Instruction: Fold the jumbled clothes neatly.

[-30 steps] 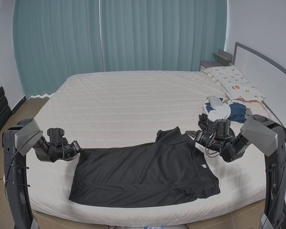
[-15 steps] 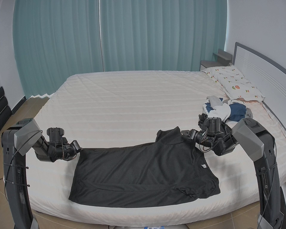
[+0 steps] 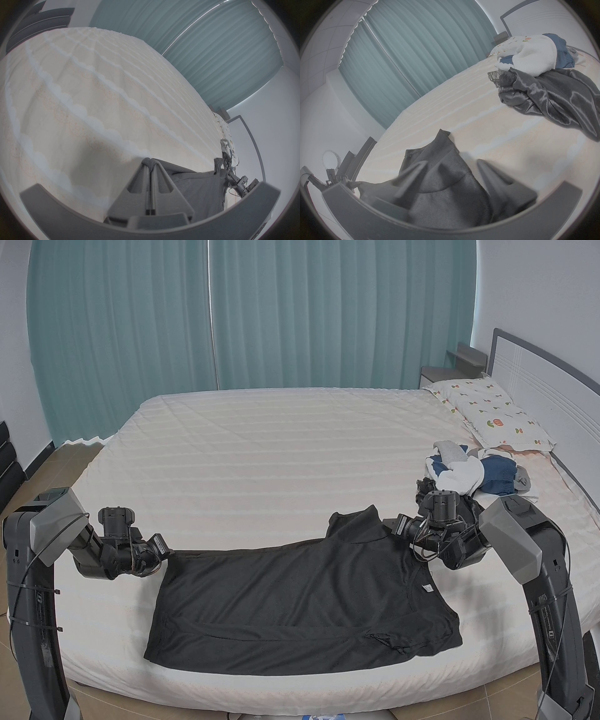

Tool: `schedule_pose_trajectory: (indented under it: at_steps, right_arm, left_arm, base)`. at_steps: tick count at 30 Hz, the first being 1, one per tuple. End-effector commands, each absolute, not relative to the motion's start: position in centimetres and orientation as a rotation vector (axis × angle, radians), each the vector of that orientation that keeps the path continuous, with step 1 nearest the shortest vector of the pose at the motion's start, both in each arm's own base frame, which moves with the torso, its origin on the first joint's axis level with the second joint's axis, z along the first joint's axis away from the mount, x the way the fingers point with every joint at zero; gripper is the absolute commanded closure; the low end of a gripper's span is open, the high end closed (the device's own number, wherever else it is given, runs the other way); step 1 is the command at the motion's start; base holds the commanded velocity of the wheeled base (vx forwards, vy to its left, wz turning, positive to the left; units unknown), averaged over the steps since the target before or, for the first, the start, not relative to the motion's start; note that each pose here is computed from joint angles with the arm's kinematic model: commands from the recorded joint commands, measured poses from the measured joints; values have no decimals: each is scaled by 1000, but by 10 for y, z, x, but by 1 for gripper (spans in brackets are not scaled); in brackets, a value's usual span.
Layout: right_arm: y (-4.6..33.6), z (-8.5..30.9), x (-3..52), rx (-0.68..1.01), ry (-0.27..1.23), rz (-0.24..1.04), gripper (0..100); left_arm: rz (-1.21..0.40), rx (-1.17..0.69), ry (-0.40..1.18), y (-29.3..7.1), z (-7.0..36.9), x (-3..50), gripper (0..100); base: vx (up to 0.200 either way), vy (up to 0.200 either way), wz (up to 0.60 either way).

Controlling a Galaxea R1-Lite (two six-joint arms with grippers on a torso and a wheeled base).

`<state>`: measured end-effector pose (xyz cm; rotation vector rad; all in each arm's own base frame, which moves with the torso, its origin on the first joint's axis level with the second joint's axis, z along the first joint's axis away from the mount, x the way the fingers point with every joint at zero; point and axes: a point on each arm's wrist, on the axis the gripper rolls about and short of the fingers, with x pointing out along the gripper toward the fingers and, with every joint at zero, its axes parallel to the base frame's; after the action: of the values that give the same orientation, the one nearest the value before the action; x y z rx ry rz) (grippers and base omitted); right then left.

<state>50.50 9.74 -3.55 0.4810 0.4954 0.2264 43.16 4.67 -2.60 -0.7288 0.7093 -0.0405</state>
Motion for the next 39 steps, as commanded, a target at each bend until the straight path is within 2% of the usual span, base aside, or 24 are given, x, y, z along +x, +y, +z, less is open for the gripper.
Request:
schedule_pose_trajectory:
  at_steps: [1,13,15,18,19,24,31,34,37,39]
  right_arm:
    - [98,-40,505,481,501,227,100]
    - [81,-18,501,500,462,197,100]
    - [83,-2,488,500,380,210,100]
    - [83,0,487,501,365,213,100]
    - [83,1,484,499,329,199,100]
    - [91,10,487,527,251,189,100]
    - [94,-5,488,528,242,181,100]
    - [91,5,489,537,198,189,100]
    - [93,-7,487,518,237,184,100]
    - [95,-2,488,521,222,194,100]
  left_arm:
    - [-40,-729,707,47,-26,432,100]
    - [-38,-729,698,48,-21,431,100]
    - [-38,-743,666,48,-4,430,100]
    - [-36,-750,659,48,-1,430,100]
    - [19,-788,588,49,18,431,100]
    - [69,-812,462,56,27,434,100]
    - [76,-840,443,57,24,433,100]
    - [72,-847,436,59,28,431,100]
    - [73,-845,454,59,24,429,100]
    - [72,-840,452,59,25,429,100]
  base:
    - [0,0,0]
    - [0,0,0]
    - [0,0,0]
    - [0,0,0]
    - [0,0,0]
    - [0,0,0]
    - [0,0,0]
    - [0,0,0]
    - [0,0,0]
    - [0,0,0]
